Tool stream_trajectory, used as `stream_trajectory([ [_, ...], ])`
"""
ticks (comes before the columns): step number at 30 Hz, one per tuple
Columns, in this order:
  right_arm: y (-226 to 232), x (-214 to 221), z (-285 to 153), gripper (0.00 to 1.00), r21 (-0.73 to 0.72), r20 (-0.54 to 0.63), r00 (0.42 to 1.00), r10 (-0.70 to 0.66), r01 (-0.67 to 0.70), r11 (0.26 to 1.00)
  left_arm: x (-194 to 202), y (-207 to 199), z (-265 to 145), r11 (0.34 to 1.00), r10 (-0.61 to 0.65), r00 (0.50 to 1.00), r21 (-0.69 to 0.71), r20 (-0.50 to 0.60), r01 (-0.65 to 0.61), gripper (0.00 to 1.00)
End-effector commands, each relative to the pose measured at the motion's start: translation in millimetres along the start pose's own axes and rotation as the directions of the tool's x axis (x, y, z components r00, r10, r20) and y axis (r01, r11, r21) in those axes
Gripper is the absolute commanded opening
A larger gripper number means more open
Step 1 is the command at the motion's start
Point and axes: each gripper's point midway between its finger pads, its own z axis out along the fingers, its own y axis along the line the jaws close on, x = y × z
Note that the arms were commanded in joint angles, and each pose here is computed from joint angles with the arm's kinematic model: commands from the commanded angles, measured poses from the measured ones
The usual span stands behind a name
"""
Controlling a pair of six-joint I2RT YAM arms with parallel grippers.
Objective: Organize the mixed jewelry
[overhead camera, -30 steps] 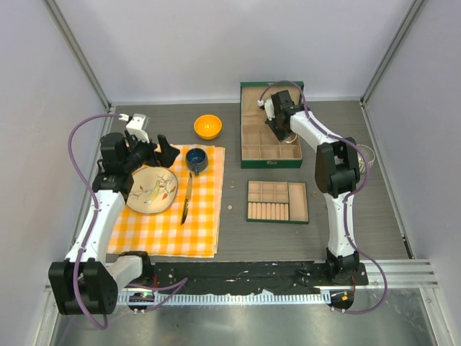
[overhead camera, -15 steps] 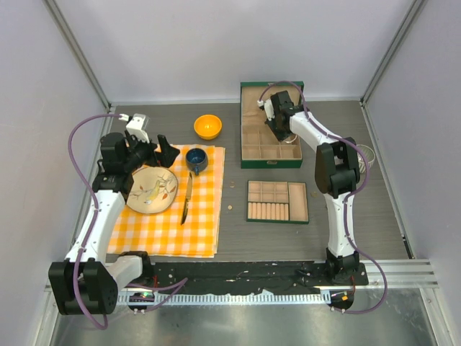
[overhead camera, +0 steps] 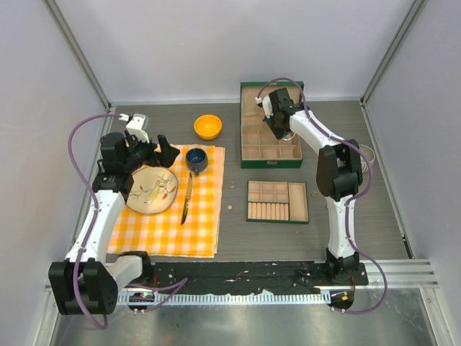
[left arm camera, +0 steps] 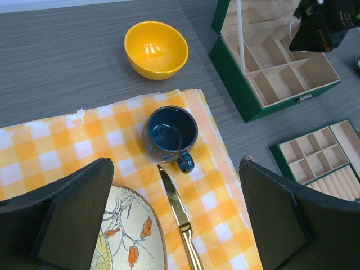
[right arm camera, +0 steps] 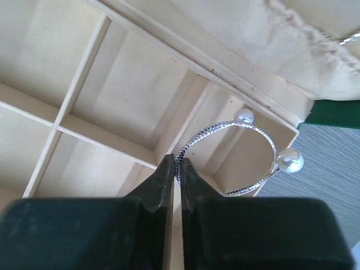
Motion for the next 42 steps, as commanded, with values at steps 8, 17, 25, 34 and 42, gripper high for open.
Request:
stream_trajectory([
  [8, -5, -28, -31, 0.01, -0.002, 0.089, 0.996, 0.012, -0.012, 1.000, -14, -1, -3, 1.000, 0.025, 0.998, 0.003, 0.051, -0.025, 1.00],
  [17, 6, -22, -17, 0.01, -0.050, 0.069, 0.998, 0.007, -0.003, 0.999, -12, -1, -2, 1.000, 0.024, 0.999, 0.005, 0.047, -0.025, 1.00],
  [25, 0, -16, -4, 0.01, -0.058, 0.051, 0.999, 0.013, -0.010, 0.998, -12, 0, -2, 1.000, 0.025, 0.999, 0.003, 0.046, -0.025, 1.00],
  [34, -13, -9, 6, 0.01, -0.073, 0.041, 0.998, 0.042, -0.039, 0.997, -12, 0, -1, 1.000, 0.026, 0.999, 0.003, 0.044, -0.026, 1.00],
  [42, -22, -5, 8, 0.01, -0.070, 0.036, 0.998, 0.053, -0.051, 0.996, -11, 0, -1, 1.000, 0.025, 0.999, 0.000, 0.043, -0.025, 1.00],
])
